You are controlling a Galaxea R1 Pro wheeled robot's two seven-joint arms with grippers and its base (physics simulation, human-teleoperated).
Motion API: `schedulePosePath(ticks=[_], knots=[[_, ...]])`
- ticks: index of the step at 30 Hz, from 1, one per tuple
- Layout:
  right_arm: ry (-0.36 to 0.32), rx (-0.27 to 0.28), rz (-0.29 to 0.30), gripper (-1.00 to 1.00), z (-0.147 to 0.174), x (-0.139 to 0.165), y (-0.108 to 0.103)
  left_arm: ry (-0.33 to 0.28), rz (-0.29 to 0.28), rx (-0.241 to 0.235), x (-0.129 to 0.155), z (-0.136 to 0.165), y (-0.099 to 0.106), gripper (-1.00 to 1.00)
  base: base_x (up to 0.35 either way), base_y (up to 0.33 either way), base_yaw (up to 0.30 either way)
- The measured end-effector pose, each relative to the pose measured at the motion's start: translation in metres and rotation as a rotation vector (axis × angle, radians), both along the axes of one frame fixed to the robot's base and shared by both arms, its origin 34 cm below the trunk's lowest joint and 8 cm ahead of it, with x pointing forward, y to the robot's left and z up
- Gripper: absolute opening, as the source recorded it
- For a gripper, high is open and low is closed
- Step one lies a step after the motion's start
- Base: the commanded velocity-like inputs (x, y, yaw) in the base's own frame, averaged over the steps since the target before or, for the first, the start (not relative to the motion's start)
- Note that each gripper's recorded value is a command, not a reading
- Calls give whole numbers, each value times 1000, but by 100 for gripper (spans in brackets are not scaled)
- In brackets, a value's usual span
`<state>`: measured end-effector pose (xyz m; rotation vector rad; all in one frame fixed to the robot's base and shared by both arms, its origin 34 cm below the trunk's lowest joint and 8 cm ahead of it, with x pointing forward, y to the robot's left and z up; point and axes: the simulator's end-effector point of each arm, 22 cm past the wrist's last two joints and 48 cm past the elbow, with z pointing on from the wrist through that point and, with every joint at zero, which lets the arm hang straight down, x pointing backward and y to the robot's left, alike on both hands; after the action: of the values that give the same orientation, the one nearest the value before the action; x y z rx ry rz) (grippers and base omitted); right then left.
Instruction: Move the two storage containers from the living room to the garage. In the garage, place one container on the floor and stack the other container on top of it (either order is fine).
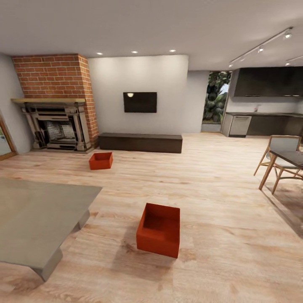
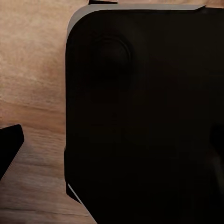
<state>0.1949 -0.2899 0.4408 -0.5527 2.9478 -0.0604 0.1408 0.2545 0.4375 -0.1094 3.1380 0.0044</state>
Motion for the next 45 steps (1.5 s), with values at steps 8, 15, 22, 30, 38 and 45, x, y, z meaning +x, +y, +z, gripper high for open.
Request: schedulePosePath(ticks=[8,15,22,30,38,45], knots=[[0,0,0,100,0,0,0,0,0,0,0,0,0,100,38,25,-144],[-1,0,0,100,0,0,0,0,0,0,0,0,0,100,259,159,-7],[-1,0,1,100,0,0,0,0,0,0,0,0,0,100,307,122,-16],[0,1,1,100,0,0,1,-1,0,0,0,0,0,100,311,105,-206],[0,0,0,100,0,0,0,0,0,0,0,0,0,100,221,16,-241],[0,0,0,100,0,0,0,0,-1,0,0,0,0,100,49,0,-100]])
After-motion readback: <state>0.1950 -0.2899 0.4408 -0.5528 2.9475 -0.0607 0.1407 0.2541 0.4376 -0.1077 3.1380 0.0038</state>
